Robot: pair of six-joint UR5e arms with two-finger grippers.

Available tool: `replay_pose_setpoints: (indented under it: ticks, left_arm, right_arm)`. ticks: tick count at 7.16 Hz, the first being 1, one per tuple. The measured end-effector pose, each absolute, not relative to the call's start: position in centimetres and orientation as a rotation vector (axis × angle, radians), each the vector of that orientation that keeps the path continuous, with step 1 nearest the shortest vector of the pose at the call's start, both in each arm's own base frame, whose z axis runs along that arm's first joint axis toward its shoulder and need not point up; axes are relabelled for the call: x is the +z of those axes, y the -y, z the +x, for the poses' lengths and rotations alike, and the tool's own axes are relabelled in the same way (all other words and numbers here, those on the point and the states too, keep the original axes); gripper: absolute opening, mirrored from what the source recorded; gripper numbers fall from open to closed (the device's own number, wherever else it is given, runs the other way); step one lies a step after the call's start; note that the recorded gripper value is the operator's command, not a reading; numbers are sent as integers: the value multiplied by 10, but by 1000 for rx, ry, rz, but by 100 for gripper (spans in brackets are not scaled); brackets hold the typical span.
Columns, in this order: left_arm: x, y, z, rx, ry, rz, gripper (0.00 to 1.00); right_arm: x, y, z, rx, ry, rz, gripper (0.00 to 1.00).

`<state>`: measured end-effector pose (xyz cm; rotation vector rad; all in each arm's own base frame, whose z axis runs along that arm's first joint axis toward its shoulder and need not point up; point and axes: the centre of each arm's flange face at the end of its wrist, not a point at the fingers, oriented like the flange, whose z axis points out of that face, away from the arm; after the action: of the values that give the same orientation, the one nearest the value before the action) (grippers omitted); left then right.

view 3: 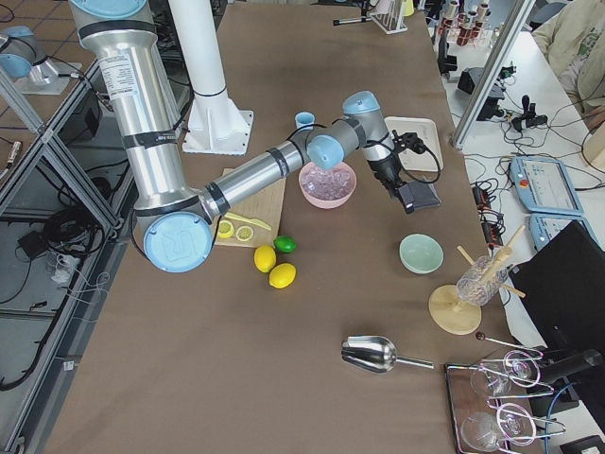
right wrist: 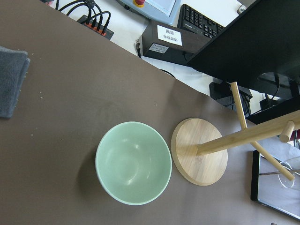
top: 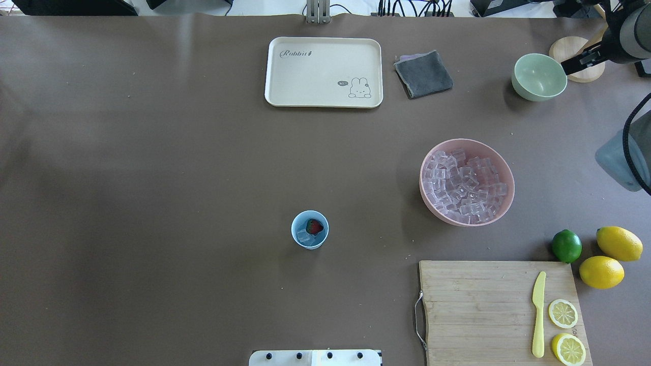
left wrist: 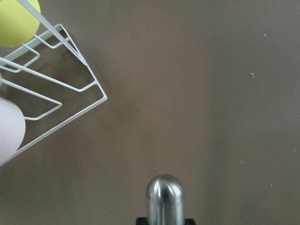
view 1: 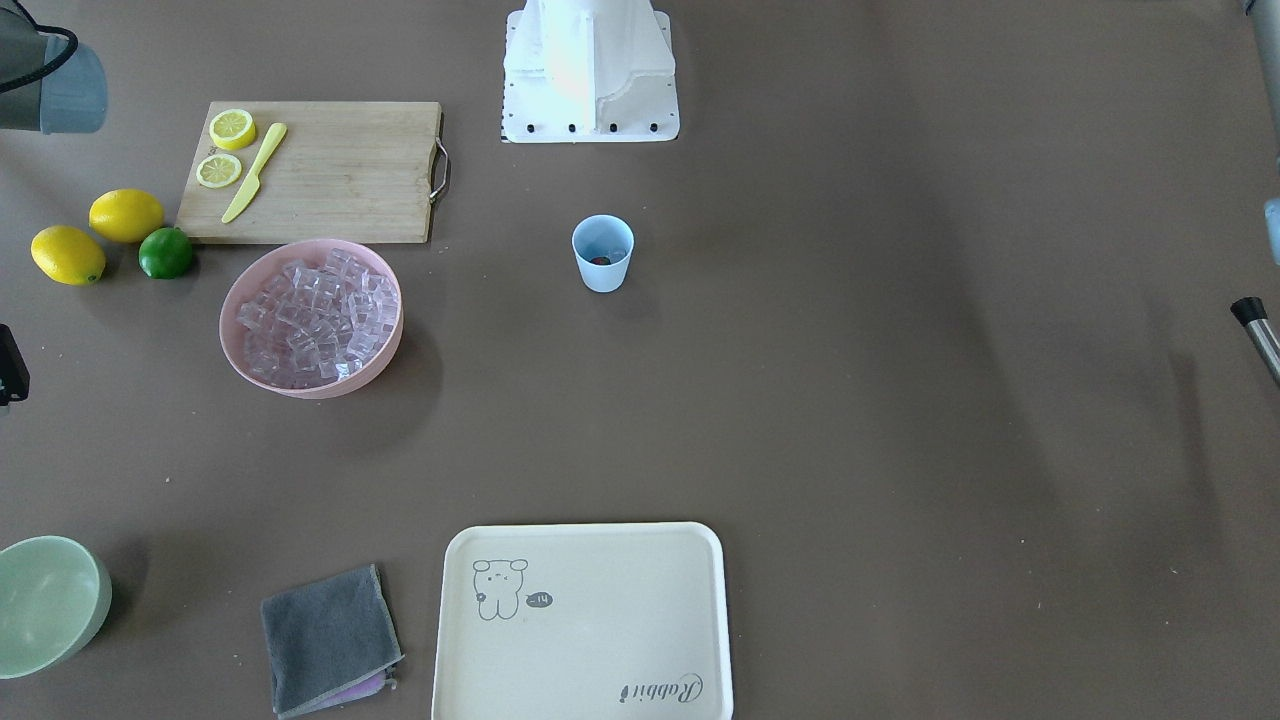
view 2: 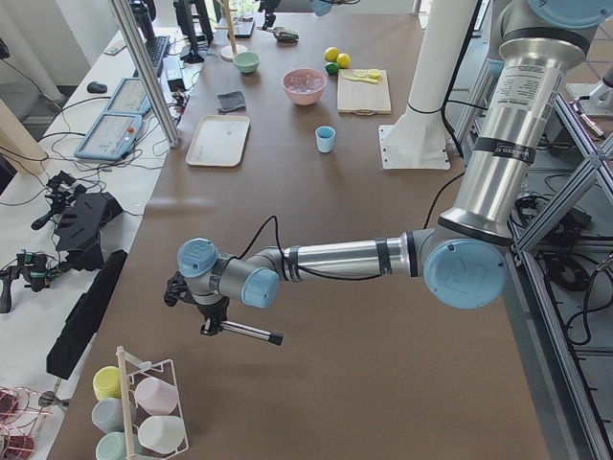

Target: Mash ice and strawberries in cup

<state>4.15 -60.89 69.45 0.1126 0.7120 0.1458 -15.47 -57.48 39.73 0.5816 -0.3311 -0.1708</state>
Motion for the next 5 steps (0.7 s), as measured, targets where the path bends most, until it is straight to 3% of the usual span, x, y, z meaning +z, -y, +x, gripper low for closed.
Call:
replay_pose_setpoints:
  ticks: [5]
  left_arm:
    - [718, 589, 76, 196, -654, 60, 0]
  right_arm:
    - [395, 575, -161, -178, 319, 588, 100]
